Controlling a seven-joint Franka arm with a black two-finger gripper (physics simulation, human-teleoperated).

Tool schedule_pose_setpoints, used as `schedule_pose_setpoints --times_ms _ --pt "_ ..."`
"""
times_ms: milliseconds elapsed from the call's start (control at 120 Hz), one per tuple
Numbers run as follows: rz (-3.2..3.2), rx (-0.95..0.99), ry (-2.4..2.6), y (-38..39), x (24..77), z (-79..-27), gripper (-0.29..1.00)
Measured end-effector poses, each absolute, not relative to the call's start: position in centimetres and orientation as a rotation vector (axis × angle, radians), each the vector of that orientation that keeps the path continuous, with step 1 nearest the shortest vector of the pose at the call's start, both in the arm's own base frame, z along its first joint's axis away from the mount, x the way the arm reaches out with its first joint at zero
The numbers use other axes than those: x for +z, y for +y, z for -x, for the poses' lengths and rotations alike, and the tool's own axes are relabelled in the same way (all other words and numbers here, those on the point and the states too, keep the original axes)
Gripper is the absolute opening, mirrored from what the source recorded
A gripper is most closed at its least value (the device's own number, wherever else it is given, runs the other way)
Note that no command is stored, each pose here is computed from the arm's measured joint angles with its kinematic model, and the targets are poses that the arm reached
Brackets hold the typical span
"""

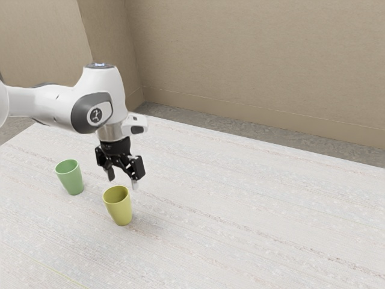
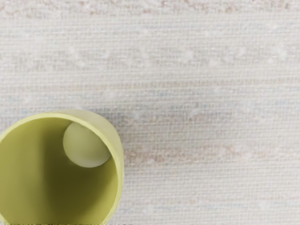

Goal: Place the right cup onto the left cup

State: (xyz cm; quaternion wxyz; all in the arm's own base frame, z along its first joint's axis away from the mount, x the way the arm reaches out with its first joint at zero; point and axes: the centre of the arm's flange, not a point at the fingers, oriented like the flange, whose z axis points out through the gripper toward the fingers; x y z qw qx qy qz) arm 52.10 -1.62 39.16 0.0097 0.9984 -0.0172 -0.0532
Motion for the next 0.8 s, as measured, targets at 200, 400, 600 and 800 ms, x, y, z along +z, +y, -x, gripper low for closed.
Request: schedule_pose_setpoints --times_ms 200,400,600,800 --pt "-3.120 -0.156 -0.005 -0.9 37.9 -52.0 0.67" --pt "-3.122 -0.165 0.036 -0.2 36.5 -52.4 0.67" --pt "-3.124 -0.191 0.052 0.0 34.4 -52.8 0.67" --pt "-3.127 -0.201 0.042 -0.7 33.3 -53.1 0.67"
